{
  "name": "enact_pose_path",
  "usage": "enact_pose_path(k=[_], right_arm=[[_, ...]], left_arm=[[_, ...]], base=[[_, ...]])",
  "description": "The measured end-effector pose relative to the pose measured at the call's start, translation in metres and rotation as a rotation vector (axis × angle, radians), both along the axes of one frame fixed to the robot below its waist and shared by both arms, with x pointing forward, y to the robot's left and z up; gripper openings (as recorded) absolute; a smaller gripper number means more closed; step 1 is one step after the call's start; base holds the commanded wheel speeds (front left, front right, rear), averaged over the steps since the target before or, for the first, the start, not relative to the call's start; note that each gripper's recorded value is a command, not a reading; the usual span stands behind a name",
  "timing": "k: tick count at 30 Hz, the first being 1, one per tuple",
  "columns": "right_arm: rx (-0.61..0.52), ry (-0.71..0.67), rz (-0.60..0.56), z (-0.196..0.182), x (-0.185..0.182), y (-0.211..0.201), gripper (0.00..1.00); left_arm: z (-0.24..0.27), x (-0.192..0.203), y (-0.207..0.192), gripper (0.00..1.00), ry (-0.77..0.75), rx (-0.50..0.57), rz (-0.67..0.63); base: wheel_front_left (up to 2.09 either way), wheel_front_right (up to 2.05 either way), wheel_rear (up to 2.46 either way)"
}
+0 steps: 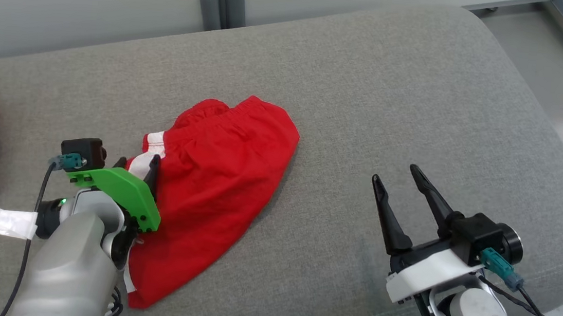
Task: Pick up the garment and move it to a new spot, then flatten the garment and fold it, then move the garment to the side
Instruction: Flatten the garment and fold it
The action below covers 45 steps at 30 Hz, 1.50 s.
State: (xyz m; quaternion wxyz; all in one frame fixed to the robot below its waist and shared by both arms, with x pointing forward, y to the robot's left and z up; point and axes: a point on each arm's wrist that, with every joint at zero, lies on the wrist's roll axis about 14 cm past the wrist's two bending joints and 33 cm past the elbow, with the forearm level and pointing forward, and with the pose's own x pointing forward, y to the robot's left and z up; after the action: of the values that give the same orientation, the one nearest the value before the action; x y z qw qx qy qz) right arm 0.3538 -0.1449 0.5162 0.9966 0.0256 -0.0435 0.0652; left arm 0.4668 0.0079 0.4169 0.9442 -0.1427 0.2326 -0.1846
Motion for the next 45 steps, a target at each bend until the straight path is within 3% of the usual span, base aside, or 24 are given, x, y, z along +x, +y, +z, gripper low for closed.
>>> enact_pose_path(k=[4, 6, 8, 9, 18, 27, 35, 44, 45], right_arm=[[-0.006, 0.027, -0.033, -0.008, 0.001, -0.011, 1.00], [-0.007, 0.027, -0.037, -0.008, 0.002, -0.012, 1.00], [-0.009, 0.024, -0.040, -0.007, 0.002, -0.013, 1.00], [-0.009, 0.022, -0.041, -0.006, 0.003, -0.013, 1.00], [-0.009, 0.016, -0.047, -0.004, 0.001, -0.015, 1.00], [-0.009, 0.011, -0.052, -0.002, -0.002, -0.017, 1.00], [-0.011, 0.017, -0.082, -0.003, -0.011, -0.025, 1.00], [-0.014, 0.055, -0.146, -0.014, -0.023, -0.044, 1.00], [-0.011, 0.059, -0.155, -0.015, -0.024, -0.046, 1.00]], left_arm=[[-0.028, -0.010, -0.018, 1.00, 0.086, 0.034, -0.077], [-0.028, -0.010, -0.020, 0.44, 0.083, 0.031, -0.082], [-0.025, -0.008, -0.023, 0.06, 0.066, 0.025, -0.086], [-0.023, -0.007, -0.024, 0.00, 0.055, 0.022, -0.089], [0.016, 0.008, -0.046, 0.00, -0.115, -0.001, -0.145], [0.080, 0.002, -0.101, 0.00, -0.336, -0.065, -0.329], [0.102, -0.047, -0.161, 0.00, -0.409, -0.130, -0.562], [0.048, -0.135, -0.194, 0.00, -0.250, -0.108, -0.819], [0.044, -0.141, -0.195, 0.06, -0.236, -0.108, -0.834]], base=[[0.00, 0.00, 0.00], [0.00, 0.00, 0.00], [0.00, 0.00, 0.00], [0.00, 0.00, 0.00], [0.00, 0.00, 0.00], [0.00, 0.00, 0.00], [0.00, 0.00, 0.00], [0.00, 0.00, 0.00], [0.00, 0.00, 0.00]])
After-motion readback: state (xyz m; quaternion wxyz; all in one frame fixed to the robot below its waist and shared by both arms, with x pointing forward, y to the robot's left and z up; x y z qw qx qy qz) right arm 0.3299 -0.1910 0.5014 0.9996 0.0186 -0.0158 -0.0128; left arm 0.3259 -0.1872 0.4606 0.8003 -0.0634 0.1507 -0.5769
